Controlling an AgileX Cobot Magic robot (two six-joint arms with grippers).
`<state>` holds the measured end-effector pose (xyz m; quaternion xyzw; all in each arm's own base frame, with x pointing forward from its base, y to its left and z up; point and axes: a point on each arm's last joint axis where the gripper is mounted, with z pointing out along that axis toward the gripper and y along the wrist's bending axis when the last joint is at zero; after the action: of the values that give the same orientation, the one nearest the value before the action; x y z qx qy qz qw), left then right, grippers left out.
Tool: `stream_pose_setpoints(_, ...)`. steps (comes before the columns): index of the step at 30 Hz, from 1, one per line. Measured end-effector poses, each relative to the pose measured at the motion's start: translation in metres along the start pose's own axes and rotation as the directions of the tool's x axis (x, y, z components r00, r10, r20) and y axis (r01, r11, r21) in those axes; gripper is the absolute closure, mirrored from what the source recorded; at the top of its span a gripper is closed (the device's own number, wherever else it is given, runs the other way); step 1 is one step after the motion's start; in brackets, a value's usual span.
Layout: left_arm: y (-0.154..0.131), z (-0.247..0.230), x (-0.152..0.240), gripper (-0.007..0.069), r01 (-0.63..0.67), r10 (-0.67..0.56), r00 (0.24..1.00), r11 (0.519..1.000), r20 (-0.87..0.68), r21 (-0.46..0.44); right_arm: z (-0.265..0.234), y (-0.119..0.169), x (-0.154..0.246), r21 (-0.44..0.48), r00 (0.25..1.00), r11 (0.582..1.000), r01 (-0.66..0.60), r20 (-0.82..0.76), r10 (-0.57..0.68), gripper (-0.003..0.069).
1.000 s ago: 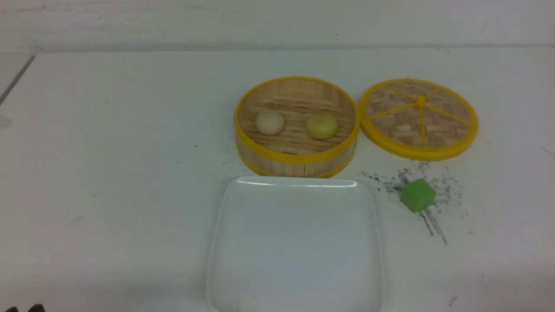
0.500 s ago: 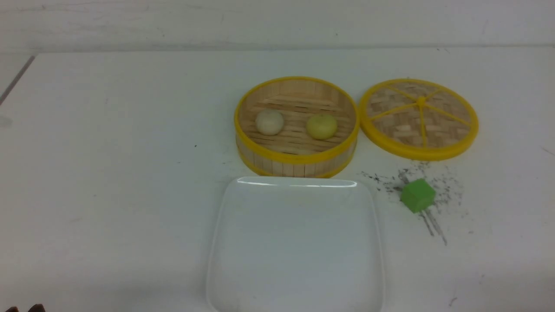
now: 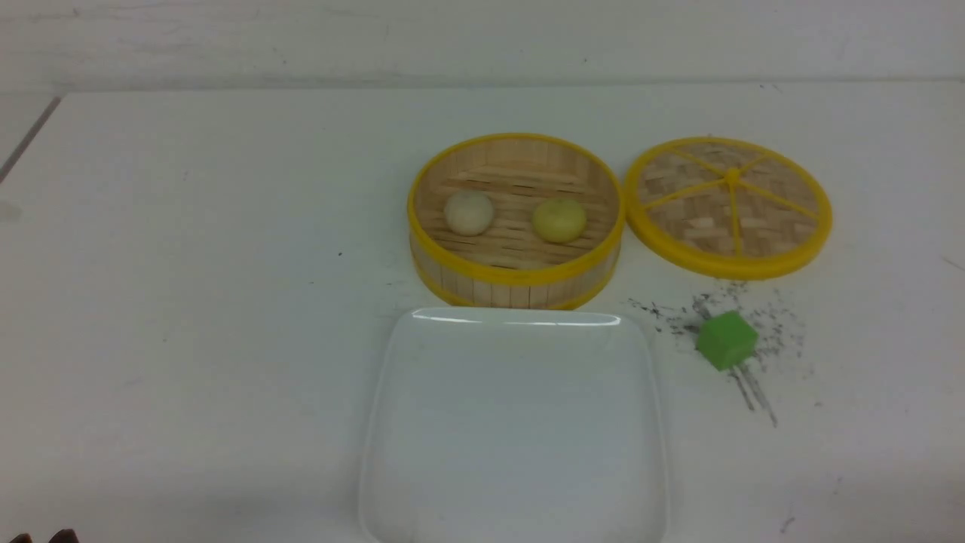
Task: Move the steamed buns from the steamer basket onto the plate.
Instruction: Use the right arm to grab the steamed stuffed bun that is closest to it
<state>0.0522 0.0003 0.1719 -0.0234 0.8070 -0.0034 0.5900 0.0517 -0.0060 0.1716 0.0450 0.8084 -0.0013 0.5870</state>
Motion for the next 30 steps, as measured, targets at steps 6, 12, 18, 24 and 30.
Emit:
stream_pose_setpoints(6,0.000,0.000,0.000,0.0382,-0.001,0.001,1.000,1.000,0.000,0.000,0.000,0.000,0.000,0.000,1.000,1.000,0.000,0.000,0.000,0.0417)
stream_pose_setpoints(12,0.000,0.000,0.000,0.0382,-0.001,0.001,1.000,1.000,0.000,0.000,0.000,0.000,0.000,0.000,1.000,1.000,0.001,0.000,-0.001,0.0417)
stream_pose_setpoints(18,0.000,0.000,0.000,0.0382,-0.001,0.001,1.000,1.000,0.000,0.000,0.000,0.000,-0.001,0.005,1.000,1.000,0.017,0.008,-0.017,0.0417)
stream_pose_setpoints(24,0.000,0.000,0.000,0.0382,-0.001,0.001,1.000,1.000,0.000,0.000,-0.001,0.002,-0.011,-0.026,0.993,0.999,-0.044,0.106,0.047,0.0417)
stream_pose_setpoints(30,0.000,0.000,0.000,0.0382,-0.001,0.001,1.000,1.000,0.000,0.000,-0.015,0.004,-0.041,-0.065,0.965,0.986,-0.153,0.206,0.163,0.0417)
